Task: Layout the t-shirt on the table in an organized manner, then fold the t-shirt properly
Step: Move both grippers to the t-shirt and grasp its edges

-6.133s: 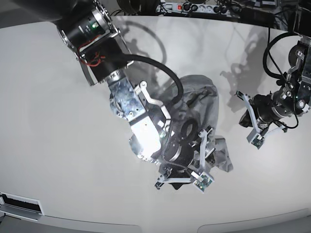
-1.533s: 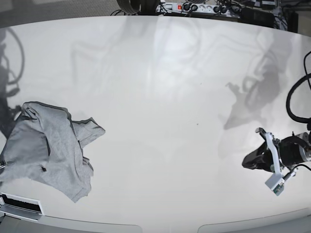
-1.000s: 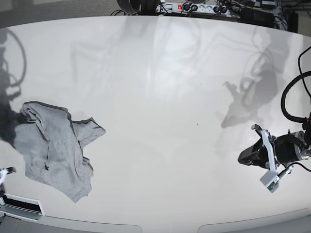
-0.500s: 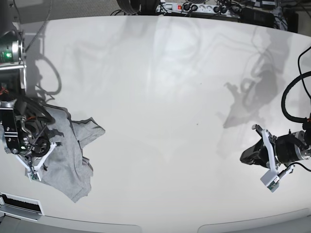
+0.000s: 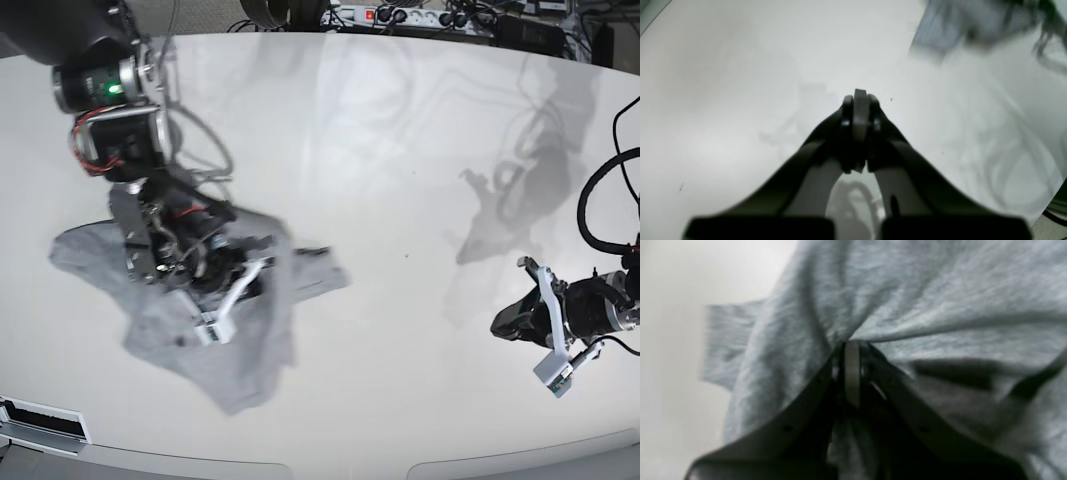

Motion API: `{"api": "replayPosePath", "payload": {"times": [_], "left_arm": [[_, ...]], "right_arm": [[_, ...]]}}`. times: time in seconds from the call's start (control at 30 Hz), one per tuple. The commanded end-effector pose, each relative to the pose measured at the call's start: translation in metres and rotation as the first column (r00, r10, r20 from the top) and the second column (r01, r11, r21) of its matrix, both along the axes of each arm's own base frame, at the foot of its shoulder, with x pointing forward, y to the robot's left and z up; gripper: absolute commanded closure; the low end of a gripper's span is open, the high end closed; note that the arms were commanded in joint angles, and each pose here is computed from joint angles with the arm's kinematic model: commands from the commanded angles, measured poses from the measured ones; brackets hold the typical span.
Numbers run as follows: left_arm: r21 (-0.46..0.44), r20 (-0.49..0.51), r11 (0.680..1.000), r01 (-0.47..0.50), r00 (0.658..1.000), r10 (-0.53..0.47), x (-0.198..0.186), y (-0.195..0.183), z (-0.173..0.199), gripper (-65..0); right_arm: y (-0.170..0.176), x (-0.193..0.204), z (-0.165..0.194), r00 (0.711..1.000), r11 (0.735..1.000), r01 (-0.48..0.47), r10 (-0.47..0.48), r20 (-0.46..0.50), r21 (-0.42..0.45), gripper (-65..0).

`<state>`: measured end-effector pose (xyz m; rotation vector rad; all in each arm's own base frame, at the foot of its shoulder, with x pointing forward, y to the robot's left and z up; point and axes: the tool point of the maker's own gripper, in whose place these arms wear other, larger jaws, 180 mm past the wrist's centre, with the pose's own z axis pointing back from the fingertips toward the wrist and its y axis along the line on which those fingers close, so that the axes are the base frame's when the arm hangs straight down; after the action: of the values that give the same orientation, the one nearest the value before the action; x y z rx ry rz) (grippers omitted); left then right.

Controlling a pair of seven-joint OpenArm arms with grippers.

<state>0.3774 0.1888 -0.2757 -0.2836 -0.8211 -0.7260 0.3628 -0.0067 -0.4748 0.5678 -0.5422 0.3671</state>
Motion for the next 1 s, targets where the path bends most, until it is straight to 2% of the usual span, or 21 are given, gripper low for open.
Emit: {"api": "replayPosePath", "payload": {"times": [0.0, 0.1, 0.2, 0.27, 0.37, 0.47, 0.5, 0.6, 0.67, 0.7, 0.8, 0.83, 0.9, 0.97], "left_arm": [[-0.009, 0.052, 1.0, -0.008, 0.999, 0.008, 0.008, 0.005, 0.02, 0.0], [-0.009, 0.052, 1.0, -0.008, 0.999, 0.009, 0.008, 0.005, 0.02, 0.0], [-0.009, 0.052, 1.0, -0.008, 0.999, 0.009, 0.008, 0.005, 0.02, 0.0], [0.003, 0.054, 1.0, -0.01, 0.999, 0.01, 0.009, 0.007, 0.019, 0.0], [0.057, 0.058, 0.998, -0.027, 0.998, 0.024, 0.011, 0.016, 0.014, 0.0], [0.025, 0.036, 0.996, -0.082, 0.996, 0.081, 0.015, 0.026, 0.0, 0.0], [0.0, 0.022, 0.994, -0.109, 0.994, 0.109, 0.018, 0.031, -0.009, 0.0], [-0.102, -0.019, 0.979, -0.174, 0.985, 0.173, 0.024, 0.044, -0.037, 0.0], [-0.165, -0.051, 0.966, -0.199, 0.98, 0.193, 0.025, 0.048, -0.053, 0.0], [-0.184, -0.071, 0.958, -0.219, 0.975, 0.209, 0.026, 0.05, -0.061, -1.4], [-0.231, -0.107, 0.93, -0.284, 0.958, 0.266, 0.037, 0.05, -0.077, -27.4], [-0.236, -0.105, 0.924, -0.302, 0.953, 0.285, 0.043, 0.049, -0.081, -31.6], [-0.235, -0.101, 0.903, -0.359, 0.933, 0.345, 0.056, 0.051, -0.09, -31.8], [-0.245, -0.094, 0.894, -0.376, 0.927, 0.364, 0.065, 0.045, -0.095, -31.8]], "right_arm": [[0.018, -0.023, -0.007, 0.993, 0.994, -0.104, 0.103, -0.065, -0.018, 0.0], [0.069, -0.06, -0.002, 0.96, 0.964, -0.266, 0.267, -0.09, 0.024, 0.0], [0.118, -0.088, 0.015, 0.912, 0.912, -0.409, 0.409, -0.036, 0.011, 0.0], [0.133, -0.088, 0.031, 0.904, 0.904, -0.426, 0.427, 0.024, -0.031, 0.0], [0.148, -0.073, 0.071, 0.903, 0.913, -0.405, 0.409, 0.131, -0.053, 0.0], [0.155, -0.066, 0.118, 0.879, 0.905, -0.424, 0.423, 0.22, -0.044, 0.0], [0.156, -0.065, 0.133, 0.867, 0.898, -0.436, 0.435, 0.246, -0.051, -4.1], [0.152, -0.061, 0.161, 0.836, 0.882, -0.459, 0.47, 0.283, -0.107, -25.1], [0.149, -0.058, 0.163, 0.832, 0.878, -0.461, 0.478, 0.282, -0.129, -31.6], [0.148, -0.058, 0.163, 0.831, 0.878, -0.462, 0.478, 0.285, -0.127, -31.8], [0.147, -0.057, 0.163, 0.832, 0.88, -0.459, 0.475, 0.286, -0.125, -31.7], [0.147, -0.057, 0.162, 0.832, 0.88, -0.458, 0.475, 0.286, -0.129, -31.7], [0.145, -0.056, 0.161, 0.829, 0.877, -0.458, 0.48, 0.286, -0.145, -31.7], [0.143, -0.056, 0.158, 0.823, 0.87, -0.464, 0.493, 0.281, -0.167, -31.7]]}}
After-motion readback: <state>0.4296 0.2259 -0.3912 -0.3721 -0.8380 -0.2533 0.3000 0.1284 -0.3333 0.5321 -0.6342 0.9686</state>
